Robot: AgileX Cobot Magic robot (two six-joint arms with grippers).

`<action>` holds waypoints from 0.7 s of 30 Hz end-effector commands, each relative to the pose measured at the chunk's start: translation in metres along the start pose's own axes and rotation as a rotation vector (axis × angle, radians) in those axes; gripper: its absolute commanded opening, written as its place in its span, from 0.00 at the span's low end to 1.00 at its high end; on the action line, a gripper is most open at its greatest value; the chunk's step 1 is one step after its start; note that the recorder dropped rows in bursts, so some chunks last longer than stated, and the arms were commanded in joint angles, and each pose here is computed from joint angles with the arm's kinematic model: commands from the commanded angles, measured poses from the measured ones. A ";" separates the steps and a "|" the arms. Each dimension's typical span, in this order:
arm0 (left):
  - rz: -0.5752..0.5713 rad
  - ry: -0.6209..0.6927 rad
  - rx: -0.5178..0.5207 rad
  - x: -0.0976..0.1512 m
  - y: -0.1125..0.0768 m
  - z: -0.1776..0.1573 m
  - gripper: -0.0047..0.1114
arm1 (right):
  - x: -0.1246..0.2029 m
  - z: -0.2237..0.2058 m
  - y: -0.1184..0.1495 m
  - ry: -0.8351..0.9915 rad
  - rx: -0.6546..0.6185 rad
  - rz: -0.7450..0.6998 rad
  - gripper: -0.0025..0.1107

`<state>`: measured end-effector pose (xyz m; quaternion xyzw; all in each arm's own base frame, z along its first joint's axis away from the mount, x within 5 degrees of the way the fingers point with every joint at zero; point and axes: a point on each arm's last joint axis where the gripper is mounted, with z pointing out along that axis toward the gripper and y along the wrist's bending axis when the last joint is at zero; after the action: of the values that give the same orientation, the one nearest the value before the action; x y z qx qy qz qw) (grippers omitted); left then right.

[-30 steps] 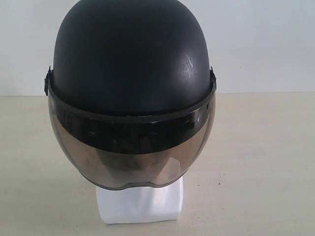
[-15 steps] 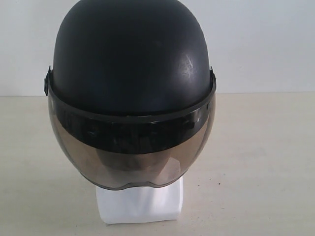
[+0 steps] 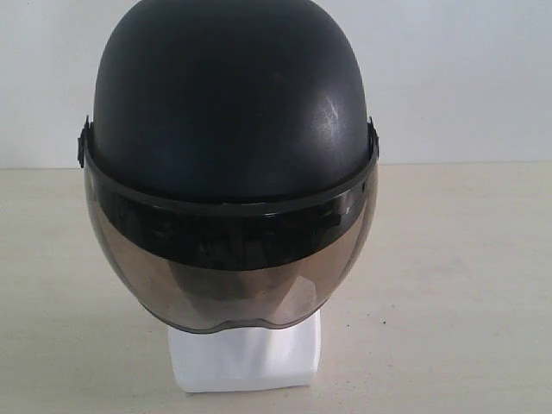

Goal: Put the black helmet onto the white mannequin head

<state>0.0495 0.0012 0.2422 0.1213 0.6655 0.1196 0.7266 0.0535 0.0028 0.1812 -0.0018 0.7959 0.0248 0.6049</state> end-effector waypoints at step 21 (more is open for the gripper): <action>-0.289 0.281 0.153 0.051 -0.025 0.000 0.08 | 0.000 0.000 0.000 -0.008 -0.002 0.001 0.02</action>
<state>0.0545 -0.0047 0.1884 0.0581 0.7715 -0.0172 0.6333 0.0535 0.0028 0.1812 -0.0018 0.7959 0.0248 0.6049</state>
